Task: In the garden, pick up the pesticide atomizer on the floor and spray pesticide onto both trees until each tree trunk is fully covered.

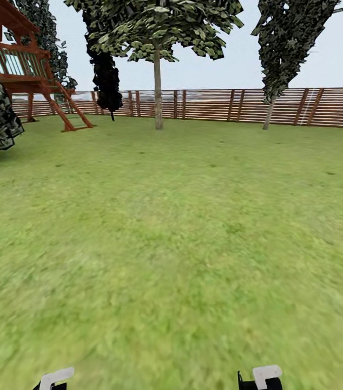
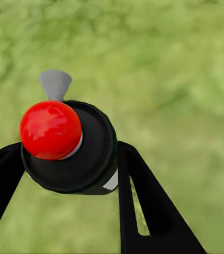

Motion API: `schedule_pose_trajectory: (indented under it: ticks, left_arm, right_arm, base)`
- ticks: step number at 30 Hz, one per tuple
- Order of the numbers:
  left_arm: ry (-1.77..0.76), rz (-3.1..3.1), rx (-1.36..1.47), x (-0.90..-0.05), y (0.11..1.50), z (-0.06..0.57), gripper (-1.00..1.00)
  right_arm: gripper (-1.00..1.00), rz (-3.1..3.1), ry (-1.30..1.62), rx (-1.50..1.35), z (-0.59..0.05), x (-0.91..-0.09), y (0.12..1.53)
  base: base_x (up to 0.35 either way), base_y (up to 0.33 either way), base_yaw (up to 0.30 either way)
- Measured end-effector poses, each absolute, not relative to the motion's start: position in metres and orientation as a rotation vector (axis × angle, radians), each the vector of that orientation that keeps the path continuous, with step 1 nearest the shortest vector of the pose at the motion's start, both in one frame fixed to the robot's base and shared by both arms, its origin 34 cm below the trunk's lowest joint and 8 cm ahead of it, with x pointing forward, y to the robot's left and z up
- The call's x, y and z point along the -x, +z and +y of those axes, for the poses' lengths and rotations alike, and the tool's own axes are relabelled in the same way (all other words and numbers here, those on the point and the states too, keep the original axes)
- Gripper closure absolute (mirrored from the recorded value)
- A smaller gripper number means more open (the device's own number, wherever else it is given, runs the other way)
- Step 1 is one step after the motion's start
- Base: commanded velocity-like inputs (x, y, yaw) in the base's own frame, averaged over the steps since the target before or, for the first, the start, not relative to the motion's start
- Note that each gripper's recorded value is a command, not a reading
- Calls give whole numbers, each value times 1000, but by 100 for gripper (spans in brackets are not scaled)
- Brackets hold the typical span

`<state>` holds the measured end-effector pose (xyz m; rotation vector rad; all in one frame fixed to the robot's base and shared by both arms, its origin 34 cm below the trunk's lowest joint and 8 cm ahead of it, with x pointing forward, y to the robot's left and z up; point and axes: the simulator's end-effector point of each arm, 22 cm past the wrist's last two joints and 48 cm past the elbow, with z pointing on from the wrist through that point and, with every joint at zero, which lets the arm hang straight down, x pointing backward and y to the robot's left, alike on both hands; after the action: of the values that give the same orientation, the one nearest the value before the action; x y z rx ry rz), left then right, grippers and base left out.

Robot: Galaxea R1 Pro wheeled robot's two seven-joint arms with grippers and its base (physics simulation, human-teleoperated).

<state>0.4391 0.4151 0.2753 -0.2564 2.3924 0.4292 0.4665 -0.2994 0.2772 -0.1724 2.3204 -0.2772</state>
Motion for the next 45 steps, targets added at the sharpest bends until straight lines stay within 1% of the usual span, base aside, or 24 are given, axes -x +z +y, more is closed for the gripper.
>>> schedule_pose_trajectory:
  ticks: [18,21,23,26,45]
  left_arm:
    - [429,2392,256,-439,275,415,100]
    - [428,2394,256,-439,275,414,100]
    - [426,2395,255,-439,275,413,100]
    - [423,2397,254,-438,274,411,100]
    - [425,2400,256,-437,273,412,100]
  right_arm:
    - [-100,2312,-278,171,-299,-469,279]
    - [-100,2241,-282,156,-301,-492,295]
    - [-100,2195,-237,167,-284,-510,305]
    - [-100,2195,-155,208,-263,-511,304]
    - [-100,2191,-174,203,-278,-513,306]
  base:
    - [340,0,0]
    - [339,0,0]
    - [340,0,0]
    - [339,0,0]
    - [339,0,0]
